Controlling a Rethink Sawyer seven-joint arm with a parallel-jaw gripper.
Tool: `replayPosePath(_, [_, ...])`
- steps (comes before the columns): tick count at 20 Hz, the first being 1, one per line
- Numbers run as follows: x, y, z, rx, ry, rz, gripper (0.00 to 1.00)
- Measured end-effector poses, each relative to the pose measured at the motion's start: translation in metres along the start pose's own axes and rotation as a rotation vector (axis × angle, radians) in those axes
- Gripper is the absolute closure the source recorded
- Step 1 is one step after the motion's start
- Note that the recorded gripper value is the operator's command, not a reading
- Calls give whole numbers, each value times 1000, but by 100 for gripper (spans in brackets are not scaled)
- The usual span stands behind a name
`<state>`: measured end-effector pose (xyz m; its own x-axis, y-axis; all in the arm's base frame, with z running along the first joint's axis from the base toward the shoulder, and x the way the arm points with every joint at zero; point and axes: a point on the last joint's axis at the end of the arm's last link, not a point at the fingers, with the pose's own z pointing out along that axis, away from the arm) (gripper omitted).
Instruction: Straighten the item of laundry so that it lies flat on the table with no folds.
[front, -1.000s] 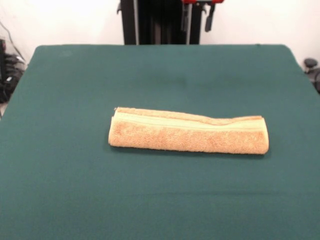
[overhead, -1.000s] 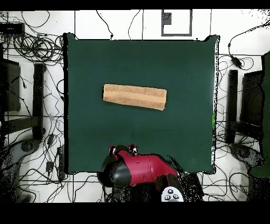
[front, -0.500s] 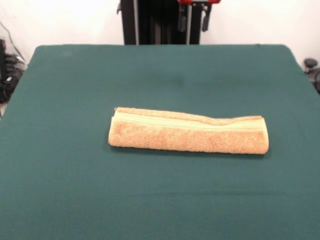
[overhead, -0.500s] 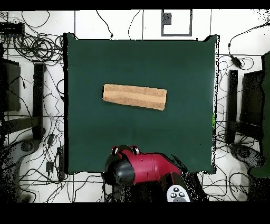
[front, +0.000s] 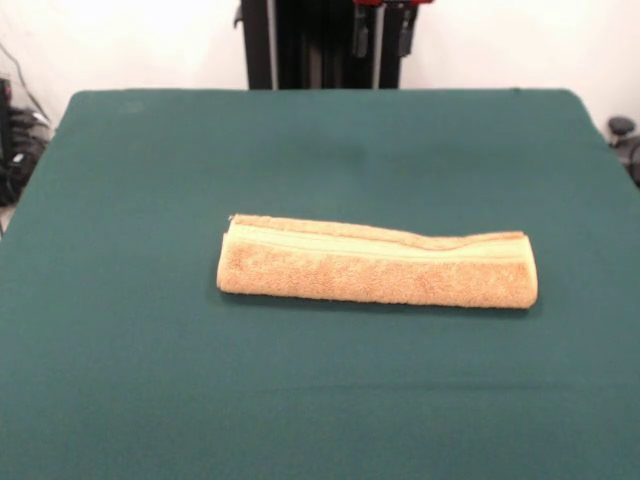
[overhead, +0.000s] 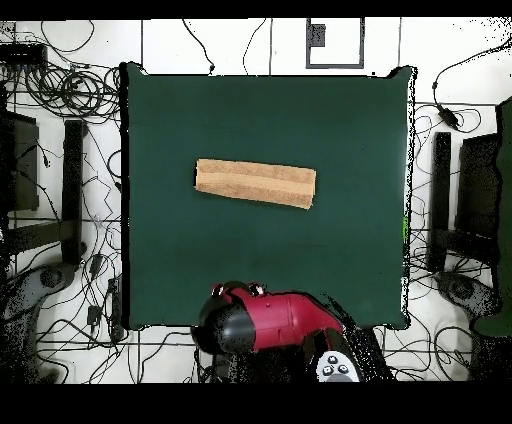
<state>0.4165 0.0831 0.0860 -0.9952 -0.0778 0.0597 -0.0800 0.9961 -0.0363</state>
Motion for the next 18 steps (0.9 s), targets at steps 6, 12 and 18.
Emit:
replayPosePath(6, [4, 16, 7, -3, 17, -38, 0])
replayPosePath(12, [-17, 20, 22, 2, 33, -53, 0])
replayPosePath(18, [-54, 15, 43, 6, 24, -44, 0])
